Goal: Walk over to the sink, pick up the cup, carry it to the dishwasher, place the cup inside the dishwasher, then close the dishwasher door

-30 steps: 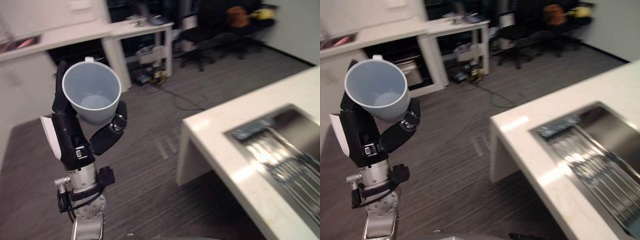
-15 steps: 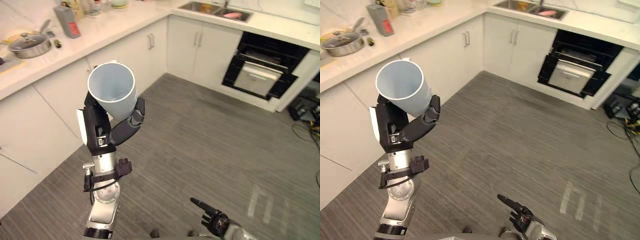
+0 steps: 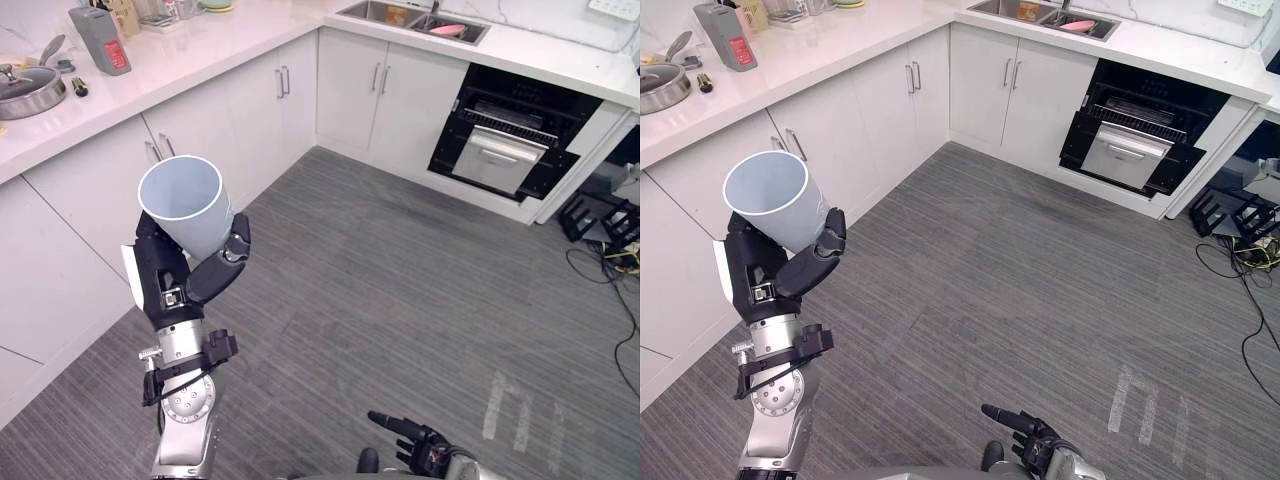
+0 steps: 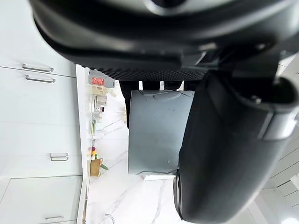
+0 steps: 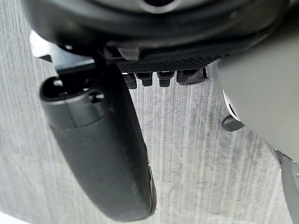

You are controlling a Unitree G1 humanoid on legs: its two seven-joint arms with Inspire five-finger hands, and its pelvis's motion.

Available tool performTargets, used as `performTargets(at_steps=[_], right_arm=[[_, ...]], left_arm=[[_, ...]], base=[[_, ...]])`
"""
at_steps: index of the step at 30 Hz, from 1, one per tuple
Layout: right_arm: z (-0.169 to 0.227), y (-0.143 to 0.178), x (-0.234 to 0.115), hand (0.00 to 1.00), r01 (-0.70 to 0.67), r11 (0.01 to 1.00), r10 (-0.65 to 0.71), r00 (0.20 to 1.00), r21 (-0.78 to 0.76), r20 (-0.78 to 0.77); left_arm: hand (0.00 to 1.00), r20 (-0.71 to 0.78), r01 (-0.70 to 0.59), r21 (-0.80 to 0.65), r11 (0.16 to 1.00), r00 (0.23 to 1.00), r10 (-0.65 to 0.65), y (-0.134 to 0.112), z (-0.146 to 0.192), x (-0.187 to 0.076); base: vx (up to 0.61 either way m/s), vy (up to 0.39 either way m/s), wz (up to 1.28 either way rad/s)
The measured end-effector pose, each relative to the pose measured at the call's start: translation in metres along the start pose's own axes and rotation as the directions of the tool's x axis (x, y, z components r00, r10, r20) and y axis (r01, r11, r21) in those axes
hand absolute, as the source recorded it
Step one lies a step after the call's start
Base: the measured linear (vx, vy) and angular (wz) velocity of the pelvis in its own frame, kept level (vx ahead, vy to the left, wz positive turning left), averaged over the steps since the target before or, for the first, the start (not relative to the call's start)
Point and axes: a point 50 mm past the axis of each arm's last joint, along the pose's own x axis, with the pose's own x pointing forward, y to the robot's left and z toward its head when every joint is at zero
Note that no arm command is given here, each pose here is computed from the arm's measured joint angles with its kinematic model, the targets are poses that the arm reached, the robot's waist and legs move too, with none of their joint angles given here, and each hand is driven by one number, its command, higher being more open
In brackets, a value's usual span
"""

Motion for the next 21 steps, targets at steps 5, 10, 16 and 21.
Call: performTargets(at_steps=[5,10,16,21], right_arm=[[-0.008,-0.006,-0.007,1.0,-0.049,0.999,0.049,0.999,0.014,0.01],[-0.009,-0.009,-0.009,1.0,-0.105,0.994,0.105,0.994,0.026,-0.021],[-0.011,-0.017,-0.011,1.0,-0.114,0.993,0.117,0.991,0.04,-0.063],[-0.011,-0.018,-0.011,1.0,-0.114,0.993,0.117,0.991,0.037,-0.069]], left_arm=[[0.0,-0.038,0.035,-0.059,0.998,0.999,-0.038,-0.007,-0.003,-0.006],[0.0,-0.096,0.091,-0.143,0.986,0.99,-0.105,-0.013,-0.013,-0.008],[0.0,-0.143,0.096,-0.159,0.983,0.983,-0.119,-0.006,-0.021,-0.012],[0.0,-0.141,0.06,-0.151,0.987,0.987,-0.082,0.002,-0.021,-0.009]], base=[[0.01,-0.024,-0.18],[-0.04,-0.03,0.03],[-0.06,-0.048,0.3],[-0.06,-0.031,0.12]])
